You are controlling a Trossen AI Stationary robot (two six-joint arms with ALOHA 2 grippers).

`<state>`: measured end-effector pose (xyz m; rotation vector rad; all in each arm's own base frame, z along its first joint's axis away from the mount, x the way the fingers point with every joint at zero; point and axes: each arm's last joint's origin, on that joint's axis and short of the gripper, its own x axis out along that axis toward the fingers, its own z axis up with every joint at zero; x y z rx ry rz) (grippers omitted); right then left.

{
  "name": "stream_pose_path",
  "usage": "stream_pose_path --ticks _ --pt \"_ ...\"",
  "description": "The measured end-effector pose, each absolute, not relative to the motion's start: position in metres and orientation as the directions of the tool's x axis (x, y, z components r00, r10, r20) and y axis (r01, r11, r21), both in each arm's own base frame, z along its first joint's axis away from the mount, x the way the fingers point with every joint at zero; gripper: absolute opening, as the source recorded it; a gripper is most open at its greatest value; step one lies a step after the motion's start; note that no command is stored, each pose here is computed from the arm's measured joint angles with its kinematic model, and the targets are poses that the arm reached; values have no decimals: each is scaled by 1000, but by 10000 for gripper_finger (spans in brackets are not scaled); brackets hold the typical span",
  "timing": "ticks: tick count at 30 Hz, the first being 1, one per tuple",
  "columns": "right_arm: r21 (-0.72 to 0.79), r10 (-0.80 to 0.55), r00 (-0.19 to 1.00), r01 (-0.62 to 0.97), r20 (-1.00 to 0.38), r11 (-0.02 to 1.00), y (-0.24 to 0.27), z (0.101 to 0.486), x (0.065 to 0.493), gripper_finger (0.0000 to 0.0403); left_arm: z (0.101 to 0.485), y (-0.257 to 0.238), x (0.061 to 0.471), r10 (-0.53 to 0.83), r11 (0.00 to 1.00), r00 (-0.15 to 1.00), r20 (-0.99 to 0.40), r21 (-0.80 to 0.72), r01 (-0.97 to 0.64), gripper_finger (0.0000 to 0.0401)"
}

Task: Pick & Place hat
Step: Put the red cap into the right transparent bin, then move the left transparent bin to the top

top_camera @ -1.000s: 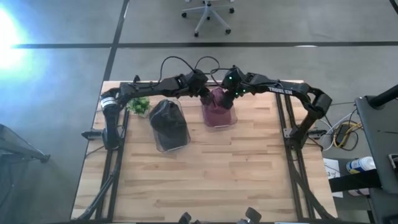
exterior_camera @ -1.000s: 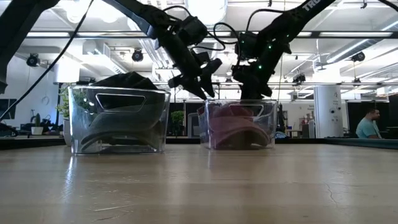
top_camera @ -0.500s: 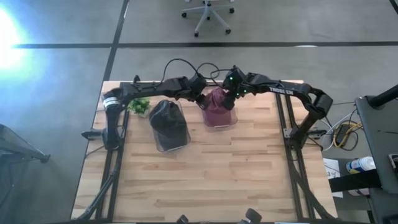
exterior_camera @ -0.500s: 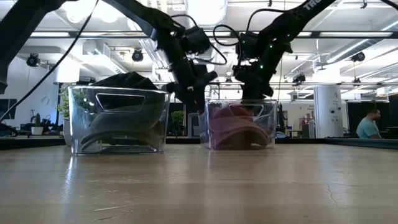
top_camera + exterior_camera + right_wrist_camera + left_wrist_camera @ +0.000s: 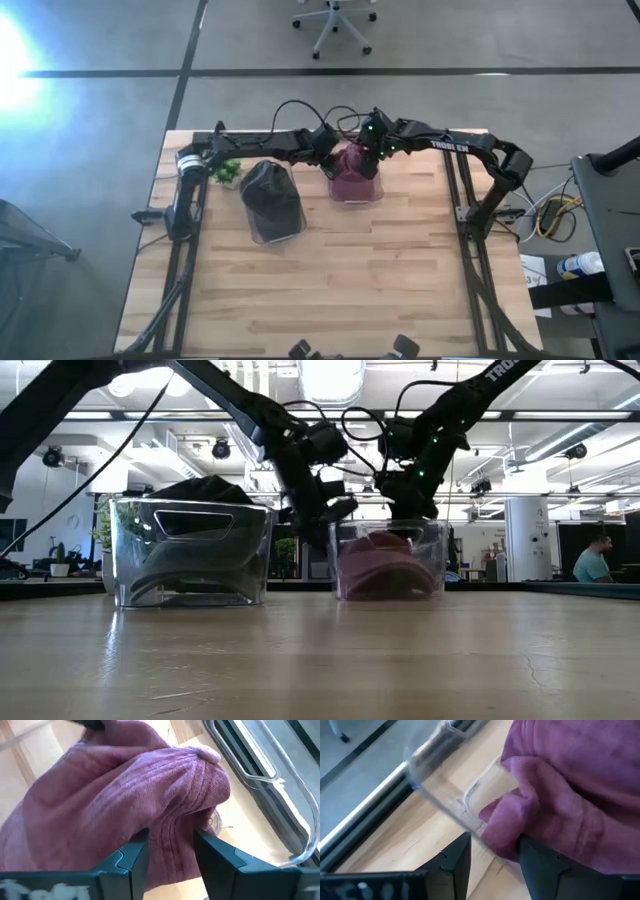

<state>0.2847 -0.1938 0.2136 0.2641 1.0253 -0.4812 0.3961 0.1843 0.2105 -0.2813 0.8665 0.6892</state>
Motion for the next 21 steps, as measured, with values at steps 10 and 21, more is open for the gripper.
stream_pose_path --ticks 10,21 --pt "-21 -286 467 495 -837 869 -188 235 278 150 254 171 385 549 726 449 -705 137 -674 153" --pt "-10 -313 511 510 -801 860 -175 266 262 145 327 148 356 584 727 577 -571 50 -685 153"
